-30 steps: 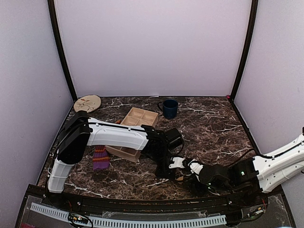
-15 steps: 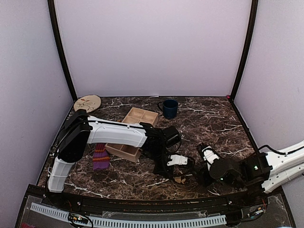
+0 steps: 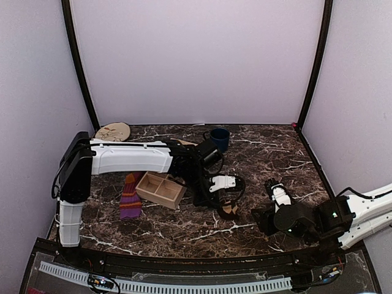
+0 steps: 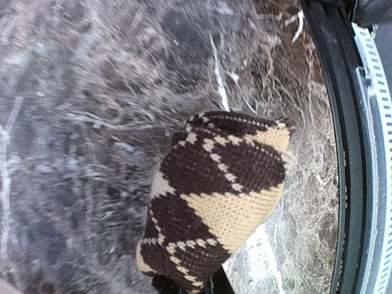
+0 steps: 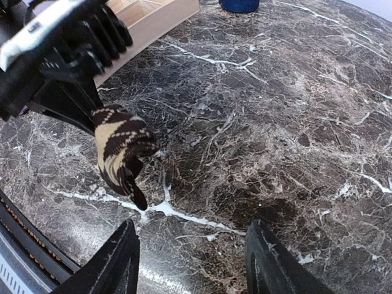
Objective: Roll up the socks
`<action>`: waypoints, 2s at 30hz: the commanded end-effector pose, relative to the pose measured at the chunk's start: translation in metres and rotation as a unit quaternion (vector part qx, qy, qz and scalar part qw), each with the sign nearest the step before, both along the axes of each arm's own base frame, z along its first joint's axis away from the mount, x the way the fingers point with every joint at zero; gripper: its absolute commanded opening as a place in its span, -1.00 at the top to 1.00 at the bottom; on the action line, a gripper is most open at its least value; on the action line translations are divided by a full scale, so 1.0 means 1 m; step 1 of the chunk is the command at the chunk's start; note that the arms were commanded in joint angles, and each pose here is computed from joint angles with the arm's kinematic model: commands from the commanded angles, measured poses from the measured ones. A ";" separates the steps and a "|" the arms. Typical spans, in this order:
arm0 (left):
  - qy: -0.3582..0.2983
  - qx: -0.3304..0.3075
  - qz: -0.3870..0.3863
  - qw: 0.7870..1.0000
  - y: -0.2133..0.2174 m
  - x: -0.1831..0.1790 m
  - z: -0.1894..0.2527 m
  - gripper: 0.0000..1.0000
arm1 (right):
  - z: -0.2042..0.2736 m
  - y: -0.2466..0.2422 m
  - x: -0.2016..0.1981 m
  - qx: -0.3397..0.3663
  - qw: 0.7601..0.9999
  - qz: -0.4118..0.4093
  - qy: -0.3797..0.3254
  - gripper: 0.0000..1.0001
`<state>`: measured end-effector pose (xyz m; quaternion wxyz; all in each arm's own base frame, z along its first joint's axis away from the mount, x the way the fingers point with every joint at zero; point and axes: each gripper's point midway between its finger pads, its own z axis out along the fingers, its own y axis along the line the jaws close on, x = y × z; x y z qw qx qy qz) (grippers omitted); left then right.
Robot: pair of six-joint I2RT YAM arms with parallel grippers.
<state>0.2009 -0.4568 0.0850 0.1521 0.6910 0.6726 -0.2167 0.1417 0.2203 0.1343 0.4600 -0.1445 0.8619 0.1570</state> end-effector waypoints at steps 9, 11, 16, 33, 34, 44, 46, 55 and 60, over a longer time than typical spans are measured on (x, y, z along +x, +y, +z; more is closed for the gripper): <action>-0.086 -0.034 0.088 0.992 0.040 0.053 0.067 1.00 | 0.017 0.009 0.004 0.022 1.000 -0.005 -0.020 -0.10; -0.116 -0.031 0.118 0.986 0.054 0.072 0.076 1.00 | 0.018 0.012 0.005 0.023 1.000 -0.001 -0.022 -0.10; -0.217 -0.003 0.217 0.952 0.105 0.131 0.097 1.00 | 0.021 0.020 0.010 0.022 0.999 0.005 -0.026 -0.10; -0.361 0.106 0.288 0.881 0.173 0.179 0.058 1.00 | 0.019 0.040 0.034 0.008 0.999 0.025 -0.026 -0.11; -0.371 0.102 0.288 0.877 0.174 0.181 0.058 1.00 | 0.019 0.040 0.034 0.010 0.999 0.024 -0.025 -0.11; -0.371 0.112 0.258 0.885 0.170 0.176 0.031 1.00 | 0.014 0.036 0.040 0.005 1.000 0.023 -0.018 -0.11; -0.364 0.118 0.247 0.890 0.169 0.173 0.024 1.00 | 0.013 0.036 0.041 0.006 1.000 0.022 -0.017 -0.11; -0.351 0.142 0.207 0.902 0.171 0.152 0.007 1.00 | 0.011 0.032 0.044 0.006 1.000 0.019 -0.015 -0.11; -0.342 0.163 0.194 0.905 0.176 0.147 -0.006 1.00 | 0.009 0.030 0.046 0.006 1.000 0.018 -0.013 -0.11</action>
